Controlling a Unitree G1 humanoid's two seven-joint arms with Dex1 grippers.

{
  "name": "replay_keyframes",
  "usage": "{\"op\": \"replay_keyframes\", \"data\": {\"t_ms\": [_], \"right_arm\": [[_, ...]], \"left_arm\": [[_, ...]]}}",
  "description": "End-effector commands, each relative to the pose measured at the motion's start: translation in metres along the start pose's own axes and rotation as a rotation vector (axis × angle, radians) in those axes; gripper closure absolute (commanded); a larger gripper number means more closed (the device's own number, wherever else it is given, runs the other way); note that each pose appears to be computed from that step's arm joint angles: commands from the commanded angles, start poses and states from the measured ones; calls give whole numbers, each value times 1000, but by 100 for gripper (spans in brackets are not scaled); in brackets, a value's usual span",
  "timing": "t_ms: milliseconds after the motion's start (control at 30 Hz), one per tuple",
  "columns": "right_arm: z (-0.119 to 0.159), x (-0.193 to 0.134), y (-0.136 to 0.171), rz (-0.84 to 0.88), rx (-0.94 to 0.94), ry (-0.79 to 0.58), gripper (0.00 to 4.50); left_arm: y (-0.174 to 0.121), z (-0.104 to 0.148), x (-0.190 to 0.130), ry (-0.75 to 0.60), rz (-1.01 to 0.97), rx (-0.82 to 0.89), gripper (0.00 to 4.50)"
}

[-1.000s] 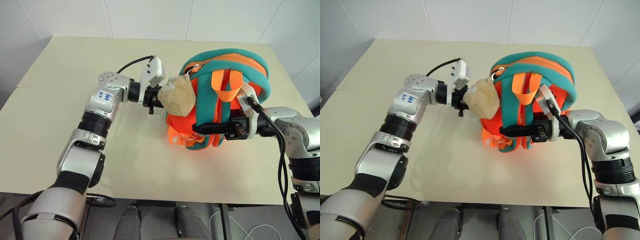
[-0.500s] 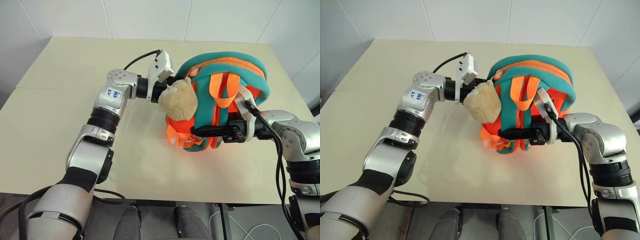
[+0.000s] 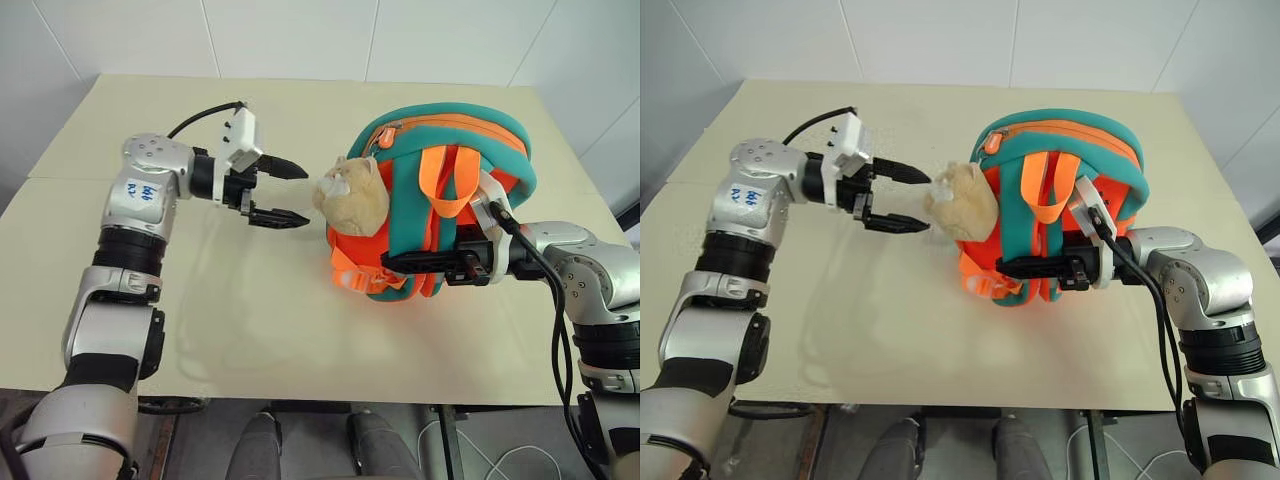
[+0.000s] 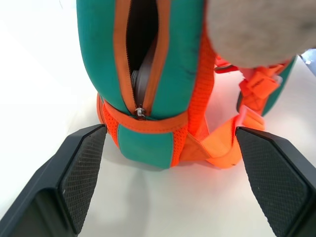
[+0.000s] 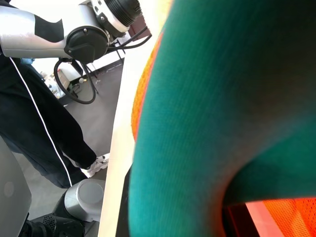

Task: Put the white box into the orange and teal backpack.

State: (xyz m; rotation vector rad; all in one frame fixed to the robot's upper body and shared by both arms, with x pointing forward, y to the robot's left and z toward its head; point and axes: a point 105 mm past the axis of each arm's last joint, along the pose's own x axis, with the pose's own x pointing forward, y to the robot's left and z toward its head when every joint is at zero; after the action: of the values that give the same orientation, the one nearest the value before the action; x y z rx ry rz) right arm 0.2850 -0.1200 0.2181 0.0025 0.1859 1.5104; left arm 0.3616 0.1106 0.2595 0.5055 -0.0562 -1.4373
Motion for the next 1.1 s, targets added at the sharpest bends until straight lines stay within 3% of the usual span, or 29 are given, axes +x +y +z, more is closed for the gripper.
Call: {"op": "replay_keyframes", "data": {"t_ms": [33, 267, 600, 933, 1033, 1100], "right_arm": [[1, 1, 3, 8, -20, 10, 450], [-1, 0, 1, 0, -16, 18, 450], [-1, 3, 0, 2, -18, 14, 450], [-1, 2, 0, -10, -21, 5, 450], [-1, 2, -1, -11, -24, 3, 450], [0, 3, -1, -11, -24, 1, 450]], "left_arm": [[-15, 30, -3, -87, -37, 76, 5], [-49, 51, 3, -163, -91, 57, 5], [-35, 53, 21, -228, 53, 90, 5], [-38, 47, 25, -222, 45, 84, 305], [-36, 49, 23, -225, 50, 94, 382], [-33, 52, 19, -222, 53, 97, 411]]}}
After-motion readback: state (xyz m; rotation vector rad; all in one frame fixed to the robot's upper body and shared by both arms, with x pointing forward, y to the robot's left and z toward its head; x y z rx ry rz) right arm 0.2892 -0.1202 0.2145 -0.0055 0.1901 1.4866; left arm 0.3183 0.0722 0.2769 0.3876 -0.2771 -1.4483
